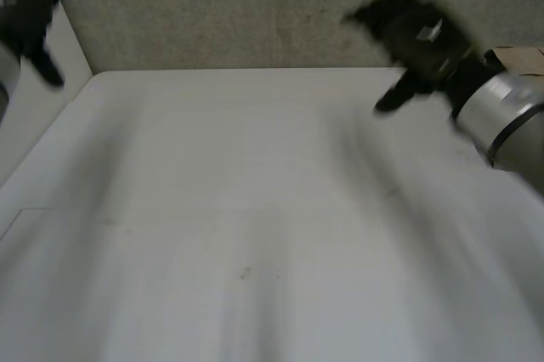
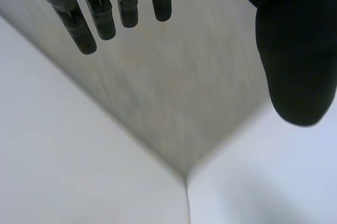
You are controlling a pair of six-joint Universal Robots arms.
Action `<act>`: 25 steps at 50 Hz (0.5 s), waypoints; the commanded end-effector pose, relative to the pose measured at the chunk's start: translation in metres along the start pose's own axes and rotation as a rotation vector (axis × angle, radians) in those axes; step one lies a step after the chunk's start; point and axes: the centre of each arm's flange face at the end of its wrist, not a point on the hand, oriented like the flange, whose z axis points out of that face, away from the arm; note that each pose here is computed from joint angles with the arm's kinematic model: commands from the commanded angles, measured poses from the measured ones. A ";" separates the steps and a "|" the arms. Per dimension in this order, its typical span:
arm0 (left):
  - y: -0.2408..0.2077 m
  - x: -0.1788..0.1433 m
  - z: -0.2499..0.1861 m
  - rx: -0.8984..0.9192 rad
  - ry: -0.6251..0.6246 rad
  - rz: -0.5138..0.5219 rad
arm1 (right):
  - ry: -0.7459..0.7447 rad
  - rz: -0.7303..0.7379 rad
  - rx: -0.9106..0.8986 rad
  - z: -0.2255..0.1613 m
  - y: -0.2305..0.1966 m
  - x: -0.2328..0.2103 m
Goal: Fold the laundry.
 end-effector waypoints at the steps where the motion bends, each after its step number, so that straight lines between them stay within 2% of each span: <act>1: 0.116 -0.005 0.005 -0.352 0.038 0.137 | -0.074 0.085 -0.255 -0.008 0.058 -0.036; 7: 0.164 0.003 0.000 -0.495 0.080 0.134 | 0.007 0.066 -0.285 -0.010 0.067 -0.027; 15: 0.184 0.000 0.007 -0.554 0.077 0.142 | 0.030 0.042 -0.246 -0.007 0.069 -0.026; 20: 0.186 -0.004 0.020 -0.529 0.067 0.169 | 0.055 0.047 -0.237 -0.006 0.070 -0.021; 25: 0.173 -0.009 0.039 -0.389 -0.002 0.109 | 0.161 0.032 -0.201 -0.004 0.067 -0.008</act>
